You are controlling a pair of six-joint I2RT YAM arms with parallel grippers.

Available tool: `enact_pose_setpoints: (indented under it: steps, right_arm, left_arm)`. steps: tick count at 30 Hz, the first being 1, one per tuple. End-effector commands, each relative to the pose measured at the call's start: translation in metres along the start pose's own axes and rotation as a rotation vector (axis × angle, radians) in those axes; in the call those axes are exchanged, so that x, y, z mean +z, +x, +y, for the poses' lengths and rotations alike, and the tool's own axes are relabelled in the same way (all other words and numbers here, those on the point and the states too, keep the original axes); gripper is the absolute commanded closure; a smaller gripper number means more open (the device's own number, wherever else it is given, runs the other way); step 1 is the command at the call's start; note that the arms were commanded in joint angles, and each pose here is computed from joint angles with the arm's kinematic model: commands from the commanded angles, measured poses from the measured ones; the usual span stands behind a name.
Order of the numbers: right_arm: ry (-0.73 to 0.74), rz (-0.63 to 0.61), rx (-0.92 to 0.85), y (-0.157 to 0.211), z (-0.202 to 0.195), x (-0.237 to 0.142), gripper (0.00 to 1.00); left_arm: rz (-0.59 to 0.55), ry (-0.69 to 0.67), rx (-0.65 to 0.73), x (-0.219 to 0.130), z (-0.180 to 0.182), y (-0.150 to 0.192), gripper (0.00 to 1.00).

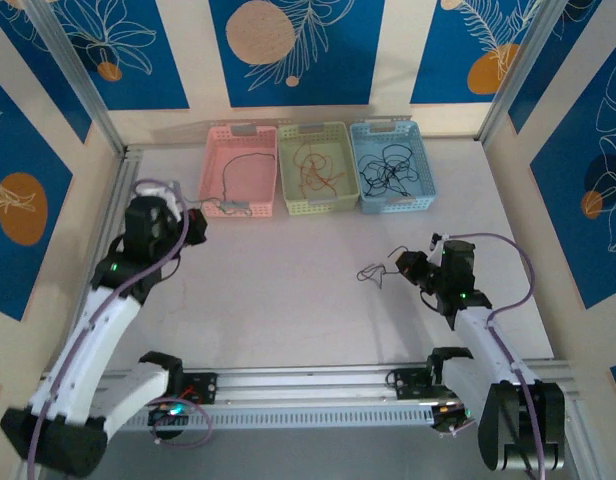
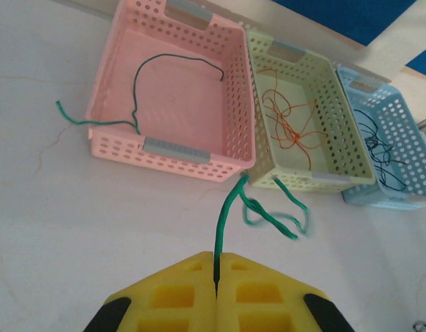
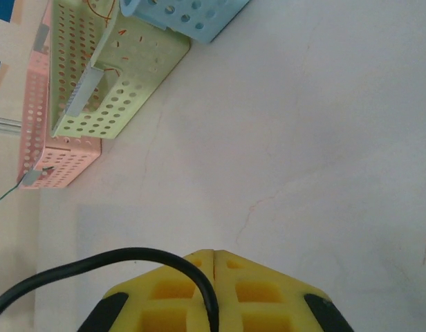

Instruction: Untangle the cables

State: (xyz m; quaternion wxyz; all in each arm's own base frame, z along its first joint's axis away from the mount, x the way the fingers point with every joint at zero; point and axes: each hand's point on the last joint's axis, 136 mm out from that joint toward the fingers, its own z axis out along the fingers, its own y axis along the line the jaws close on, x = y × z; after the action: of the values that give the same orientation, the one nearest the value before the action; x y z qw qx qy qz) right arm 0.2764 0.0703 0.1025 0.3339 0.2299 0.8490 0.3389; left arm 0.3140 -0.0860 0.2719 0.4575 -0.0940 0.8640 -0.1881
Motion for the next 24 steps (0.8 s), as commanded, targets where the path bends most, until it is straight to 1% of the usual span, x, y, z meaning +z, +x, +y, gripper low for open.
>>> enact_pose_setpoints:
  steps: [1,5,10,13,14,15,17,19,20,21,23,24]
  right_arm:
    - [-0.039,0.02,0.008,0.003,0.007,0.001,1.0]
    - [-0.049,0.021,0.001,0.003,0.009,0.001,1.0]
    - [-0.065,0.025,-0.014,0.004,0.013,0.002,1.0]
    - [-0.085,0.021,-0.032,0.004,0.018,0.001,1.0]
    - [-0.09,0.024,-0.038,0.005,0.02,0.001,1.0]
    - [-0.096,0.021,-0.046,0.005,0.021,0.001,1.0]
    - [-0.11,0.019,-0.059,0.006,0.026,-0.001,1.0]
    - [-0.125,0.009,-0.077,0.005,0.03,-0.003,1.0]
    - [-0.128,0.005,-0.083,0.005,0.031,-0.003,1.0]
    - [-0.13,0.0,-0.089,0.005,0.032,-0.004,1.0]
    - [-0.136,-0.014,-0.098,0.004,0.035,-0.004,1.0]
    - [-0.134,-0.025,-0.097,0.002,0.035,-0.004,1.0]
  left_arm:
    - [-0.056,-0.055,0.071,0.026,-0.004,-0.043,1.0]
    - [-0.046,-0.131,0.111,0.079,-0.002,-0.072,1.0]
    - [0.012,-0.22,0.124,0.151,0.019,-0.082,1.0]
    - [0.051,-0.232,0.114,0.186,0.029,-0.083,0.81]
    - [0.071,-0.228,0.113,0.194,0.03,-0.08,0.77]
    - [0.089,-0.225,0.114,0.203,0.03,-0.078,0.7]
    - [0.113,-0.207,0.118,0.209,0.027,-0.076,0.56]
    - [0.113,-0.186,0.112,0.203,0.023,-0.075,0.41]
    - [0.103,-0.169,0.111,0.197,0.019,-0.077,0.36]
    - [0.092,-0.15,0.107,0.188,0.015,-0.078,0.32]
    - [0.081,-0.111,0.102,0.17,0.007,-0.079,0.31]
    - [0.074,-0.081,0.099,0.154,0.0,-0.079,0.31]
